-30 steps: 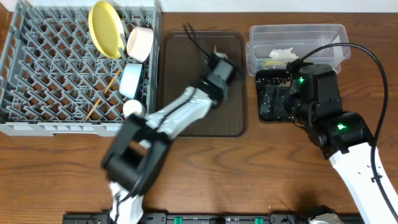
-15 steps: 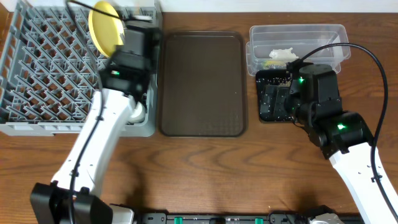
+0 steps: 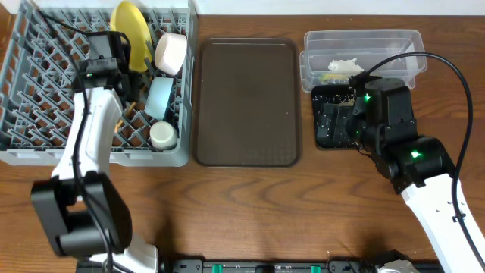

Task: Sort waste into correct bins and load items into the dishwasher
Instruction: 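Carry the chopstick left and lower it into the rack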

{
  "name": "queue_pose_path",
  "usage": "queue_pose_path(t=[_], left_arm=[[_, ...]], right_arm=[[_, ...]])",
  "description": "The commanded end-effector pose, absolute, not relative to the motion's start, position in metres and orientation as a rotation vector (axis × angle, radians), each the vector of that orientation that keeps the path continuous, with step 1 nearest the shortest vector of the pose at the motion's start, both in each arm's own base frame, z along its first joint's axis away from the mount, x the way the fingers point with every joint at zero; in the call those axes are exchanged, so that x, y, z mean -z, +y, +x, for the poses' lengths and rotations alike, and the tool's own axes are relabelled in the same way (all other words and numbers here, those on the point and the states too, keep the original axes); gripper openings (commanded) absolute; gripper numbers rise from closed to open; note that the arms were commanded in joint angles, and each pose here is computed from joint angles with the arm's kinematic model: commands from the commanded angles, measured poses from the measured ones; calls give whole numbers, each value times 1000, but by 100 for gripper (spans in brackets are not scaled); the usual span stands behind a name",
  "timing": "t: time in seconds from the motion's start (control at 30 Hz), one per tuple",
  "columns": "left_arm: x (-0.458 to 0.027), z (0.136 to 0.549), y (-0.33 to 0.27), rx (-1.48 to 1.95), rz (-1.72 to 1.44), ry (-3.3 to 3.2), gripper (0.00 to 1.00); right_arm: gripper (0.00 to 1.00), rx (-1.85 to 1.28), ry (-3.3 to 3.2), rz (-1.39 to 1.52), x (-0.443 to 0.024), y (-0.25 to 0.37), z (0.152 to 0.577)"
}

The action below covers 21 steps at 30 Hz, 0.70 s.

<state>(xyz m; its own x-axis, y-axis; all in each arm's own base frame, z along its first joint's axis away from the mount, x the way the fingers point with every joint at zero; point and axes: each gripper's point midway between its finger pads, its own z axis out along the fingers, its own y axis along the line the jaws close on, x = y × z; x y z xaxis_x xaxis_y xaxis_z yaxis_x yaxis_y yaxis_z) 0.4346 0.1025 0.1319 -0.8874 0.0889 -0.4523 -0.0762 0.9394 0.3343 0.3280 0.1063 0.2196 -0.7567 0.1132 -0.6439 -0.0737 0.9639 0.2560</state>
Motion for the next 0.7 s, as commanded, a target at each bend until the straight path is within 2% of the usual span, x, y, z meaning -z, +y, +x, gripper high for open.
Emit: queue_pose_path(t=[0.0, 0.07, 0.13, 0.43, 0.57, 0.67], left_arm=[[-125, 438, 97, -452, 78, 2636, 24], [-125, 439, 97, -452, 78, 2635, 39], [-126, 439, 97, -452, 77, 2633, 43], [-146, 439, 97, -457, 66, 2585, 44], [-194, 434, 97, -446, -14, 2466, 44], [-245, 421, 95, -405, -139, 2334, 49]], right_arm=[[99, -332, 2395, 44, -222, 103, 331], [99, -332, 2395, 44, -222, 103, 331], [99, -332, 2395, 44, -222, 103, 331], [99, -332, 2395, 44, -222, 103, 331], [99, -332, 2395, 44, -222, 103, 331], [99, -332, 2395, 44, -222, 103, 331]])
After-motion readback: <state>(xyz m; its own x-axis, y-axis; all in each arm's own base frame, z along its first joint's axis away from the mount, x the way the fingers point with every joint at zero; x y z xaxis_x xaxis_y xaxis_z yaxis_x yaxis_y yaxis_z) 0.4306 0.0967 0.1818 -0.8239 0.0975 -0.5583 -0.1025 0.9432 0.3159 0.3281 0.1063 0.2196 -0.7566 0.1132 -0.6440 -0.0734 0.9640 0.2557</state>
